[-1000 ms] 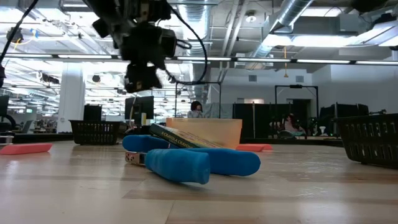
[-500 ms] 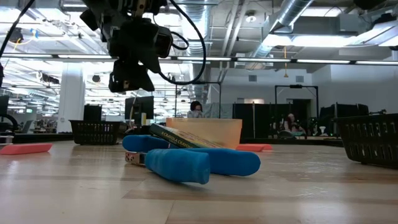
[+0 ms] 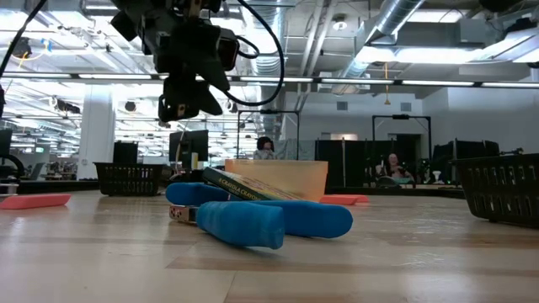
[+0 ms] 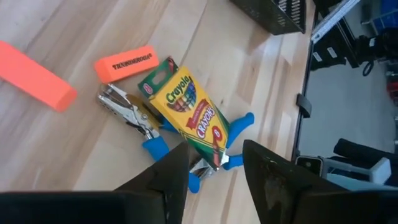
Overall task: Pick & Place School Supplies
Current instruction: Put the yellow crayon box into the orange bin
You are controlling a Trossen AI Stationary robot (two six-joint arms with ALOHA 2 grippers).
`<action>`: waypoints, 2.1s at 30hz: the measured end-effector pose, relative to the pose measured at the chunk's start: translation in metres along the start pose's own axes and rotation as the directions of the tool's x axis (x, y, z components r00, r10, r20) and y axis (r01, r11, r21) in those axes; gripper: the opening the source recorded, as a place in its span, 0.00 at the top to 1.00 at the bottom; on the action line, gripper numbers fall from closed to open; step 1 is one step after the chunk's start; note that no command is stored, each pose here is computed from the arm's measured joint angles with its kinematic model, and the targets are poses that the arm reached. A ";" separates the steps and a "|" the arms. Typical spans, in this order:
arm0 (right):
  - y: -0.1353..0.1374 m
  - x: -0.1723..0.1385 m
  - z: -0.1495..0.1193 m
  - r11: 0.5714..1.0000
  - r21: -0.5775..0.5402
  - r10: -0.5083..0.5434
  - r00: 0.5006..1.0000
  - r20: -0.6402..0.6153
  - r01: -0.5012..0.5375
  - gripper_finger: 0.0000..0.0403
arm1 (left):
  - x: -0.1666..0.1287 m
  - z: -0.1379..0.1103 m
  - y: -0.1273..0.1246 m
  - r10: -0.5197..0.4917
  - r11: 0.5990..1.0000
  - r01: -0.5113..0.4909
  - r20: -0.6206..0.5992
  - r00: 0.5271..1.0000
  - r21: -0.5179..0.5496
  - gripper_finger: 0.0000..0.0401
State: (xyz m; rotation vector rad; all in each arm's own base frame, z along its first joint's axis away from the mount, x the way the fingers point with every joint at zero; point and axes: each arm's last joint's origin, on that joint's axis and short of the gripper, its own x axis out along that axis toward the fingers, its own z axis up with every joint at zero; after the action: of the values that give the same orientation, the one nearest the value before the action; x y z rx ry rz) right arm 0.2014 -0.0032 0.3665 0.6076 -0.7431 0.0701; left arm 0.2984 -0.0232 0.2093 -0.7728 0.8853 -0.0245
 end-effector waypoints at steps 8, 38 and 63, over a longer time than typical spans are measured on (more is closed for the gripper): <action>-0.003 0.000 0.002 1.000 -0.012 -0.008 1.000 0.008 0.009 0.35 | 0.000 0.000 0.000 -0.005 0.997 0.004 -0.003 1.000 -0.072 0.67; -0.023 0.003 0.017 0.997 -0.059 0.047 0.998 -0.029 -0.049 0.35 | 0.063 -0.014 0.003 -0.014 0.917 0.002 -0.026 1.000 -0.400 0.61; -0.021 0.003 0.016 0.997 -0.038 0.059 0.998 -0.033 -0.060 0.35 | 0.080 -0.020 0.015 -0.001 0.917 -0.039 -0.100 0.995 -0.397 0.57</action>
State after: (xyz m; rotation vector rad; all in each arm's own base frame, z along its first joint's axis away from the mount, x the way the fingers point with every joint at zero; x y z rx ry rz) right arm 0.1993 -0.0292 0.3669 0.5459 -0.7306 0.1196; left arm 0.3319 -0.0501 0.1380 -1.1524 1.0066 0.1405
